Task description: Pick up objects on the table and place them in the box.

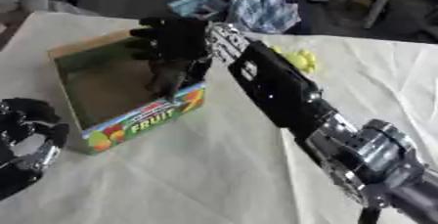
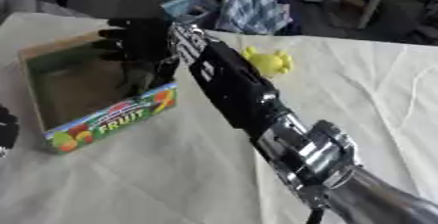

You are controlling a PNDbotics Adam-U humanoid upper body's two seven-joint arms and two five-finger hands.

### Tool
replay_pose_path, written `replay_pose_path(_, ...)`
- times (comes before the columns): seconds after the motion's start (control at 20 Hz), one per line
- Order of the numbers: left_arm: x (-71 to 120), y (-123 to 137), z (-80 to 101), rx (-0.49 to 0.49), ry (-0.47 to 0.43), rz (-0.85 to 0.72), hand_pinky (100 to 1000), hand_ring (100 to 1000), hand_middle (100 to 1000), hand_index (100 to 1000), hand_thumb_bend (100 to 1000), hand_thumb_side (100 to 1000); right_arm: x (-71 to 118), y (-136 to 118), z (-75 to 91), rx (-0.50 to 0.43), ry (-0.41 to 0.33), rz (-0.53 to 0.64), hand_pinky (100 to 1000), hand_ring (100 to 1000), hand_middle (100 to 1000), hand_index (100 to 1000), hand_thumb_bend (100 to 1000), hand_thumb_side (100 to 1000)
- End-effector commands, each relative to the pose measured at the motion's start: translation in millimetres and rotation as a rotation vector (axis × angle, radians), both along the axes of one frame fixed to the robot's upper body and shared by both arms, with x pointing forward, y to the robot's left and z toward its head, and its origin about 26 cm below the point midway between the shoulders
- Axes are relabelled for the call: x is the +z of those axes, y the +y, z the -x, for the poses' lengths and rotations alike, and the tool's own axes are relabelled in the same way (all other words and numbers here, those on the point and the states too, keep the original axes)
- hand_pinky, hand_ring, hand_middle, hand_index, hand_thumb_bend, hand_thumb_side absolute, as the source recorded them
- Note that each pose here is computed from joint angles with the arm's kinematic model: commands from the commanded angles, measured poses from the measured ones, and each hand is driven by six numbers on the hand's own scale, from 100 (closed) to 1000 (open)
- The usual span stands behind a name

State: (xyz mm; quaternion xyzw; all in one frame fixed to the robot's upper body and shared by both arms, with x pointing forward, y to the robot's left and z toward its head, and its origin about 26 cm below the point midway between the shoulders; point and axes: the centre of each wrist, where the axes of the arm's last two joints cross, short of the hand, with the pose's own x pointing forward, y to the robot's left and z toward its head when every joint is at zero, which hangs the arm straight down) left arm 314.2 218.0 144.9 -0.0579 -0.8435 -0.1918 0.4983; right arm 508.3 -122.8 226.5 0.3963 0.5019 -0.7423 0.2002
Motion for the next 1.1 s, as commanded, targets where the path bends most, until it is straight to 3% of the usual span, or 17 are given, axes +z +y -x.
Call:
replay_pose_path(0.05,5.5,2.3,0.8,0.003,-0.02,0.0,534,617,568,655,374,100,27.0,-4.9,-0.5,0.182,0.062,-0.051,953,1000,1000,1000,443,570)
replay_pose_path(0.75,1.3,8.0,1.5,0.027,-0.007,-0.011,533,618,568,656,376,100,69.1,-5.0,12.2,0.267,-0.053,-0.062,979,1000,1000,1000,440,671)
replay_pose_path(1.1,-0.9,11.6,1.9,0.046,-0.003,-0.012,533,619,568,656,377,100,83.9,-28.2,15.7,0.27,-0.092,-0.082,981,1000,1000,1000,440,684)
